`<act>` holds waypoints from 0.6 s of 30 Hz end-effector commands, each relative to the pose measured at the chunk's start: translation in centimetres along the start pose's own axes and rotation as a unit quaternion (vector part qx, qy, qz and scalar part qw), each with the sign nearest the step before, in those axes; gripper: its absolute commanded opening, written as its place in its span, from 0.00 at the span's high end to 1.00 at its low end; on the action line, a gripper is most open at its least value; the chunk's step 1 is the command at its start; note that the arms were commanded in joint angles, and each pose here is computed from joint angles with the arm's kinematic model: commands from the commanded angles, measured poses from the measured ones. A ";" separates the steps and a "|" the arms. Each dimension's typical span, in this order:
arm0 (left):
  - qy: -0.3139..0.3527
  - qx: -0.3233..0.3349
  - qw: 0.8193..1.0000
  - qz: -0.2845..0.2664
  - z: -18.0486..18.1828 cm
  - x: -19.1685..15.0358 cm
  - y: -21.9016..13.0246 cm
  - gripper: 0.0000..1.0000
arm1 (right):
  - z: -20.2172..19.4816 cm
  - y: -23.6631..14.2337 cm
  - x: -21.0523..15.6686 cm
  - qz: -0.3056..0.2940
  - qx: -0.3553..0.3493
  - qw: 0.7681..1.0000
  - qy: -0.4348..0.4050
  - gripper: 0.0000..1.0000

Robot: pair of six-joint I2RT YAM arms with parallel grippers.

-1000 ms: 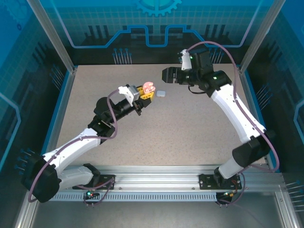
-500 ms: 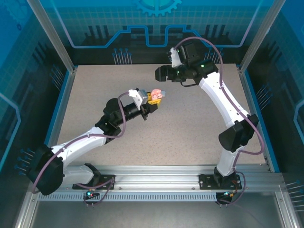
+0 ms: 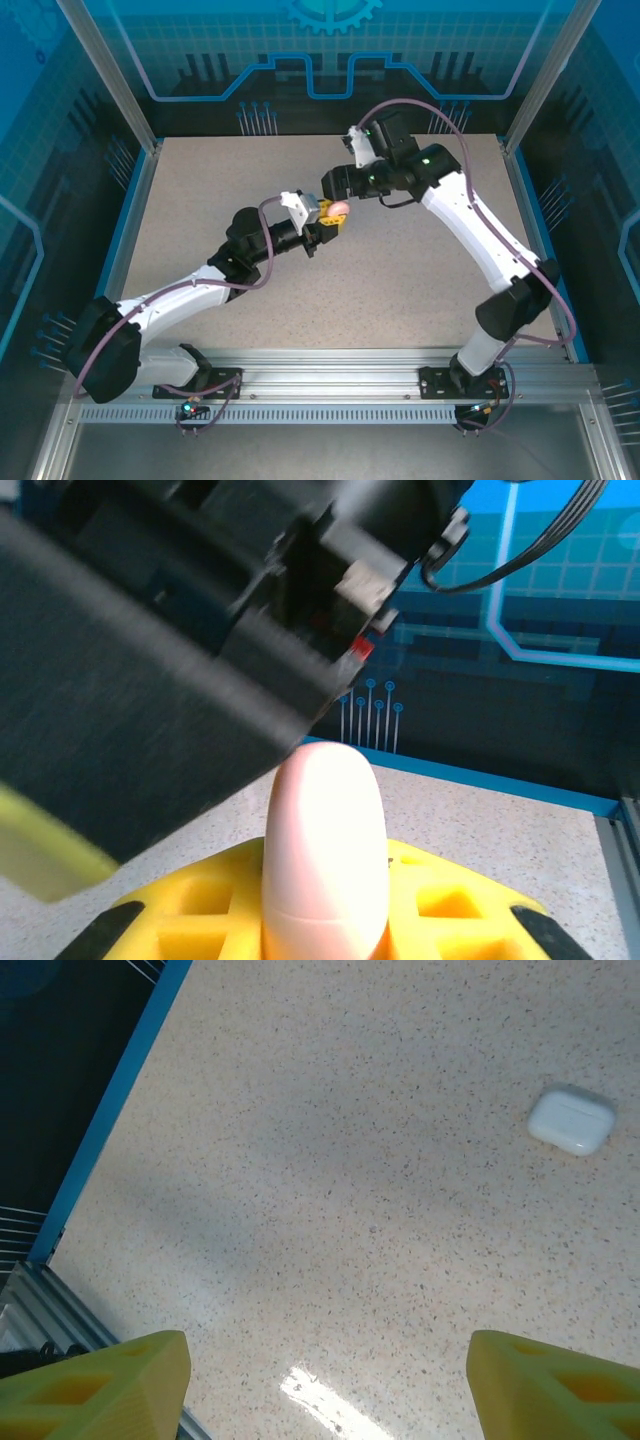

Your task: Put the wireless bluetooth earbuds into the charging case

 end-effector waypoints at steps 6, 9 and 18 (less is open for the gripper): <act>0.007 0.016 0.999 -0.039 0.8 2.3 0.5 1.00 | -3.6 -4.3 -0.6 -0.070 -0.066 0.993 0.074 0.24; -0.003 0.024 0.999 -0.030 1.0 1.6 0.4 1.00 | -6.9 -5.7 -0.8 -0.110 -0.097 0.980 0.132 0.22; -0.070 0.065 0.995 0.021 2.1 -3.1 0.1 1.00 | -13.0 -3.3 -7.1 -0.102 -0.160 0.965 0.183 0.21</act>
Point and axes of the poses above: each hand's point on the last joint's axis, 136 mm out from that joint toward the fingers, its own y axis out along the fingers, its own z axis along the line the jaws close on, x = y × z, the point moved 4 cm from there along -y, back along the fingers, and after that the axes turned 3 degrees about -y, right-handed, at the moved point
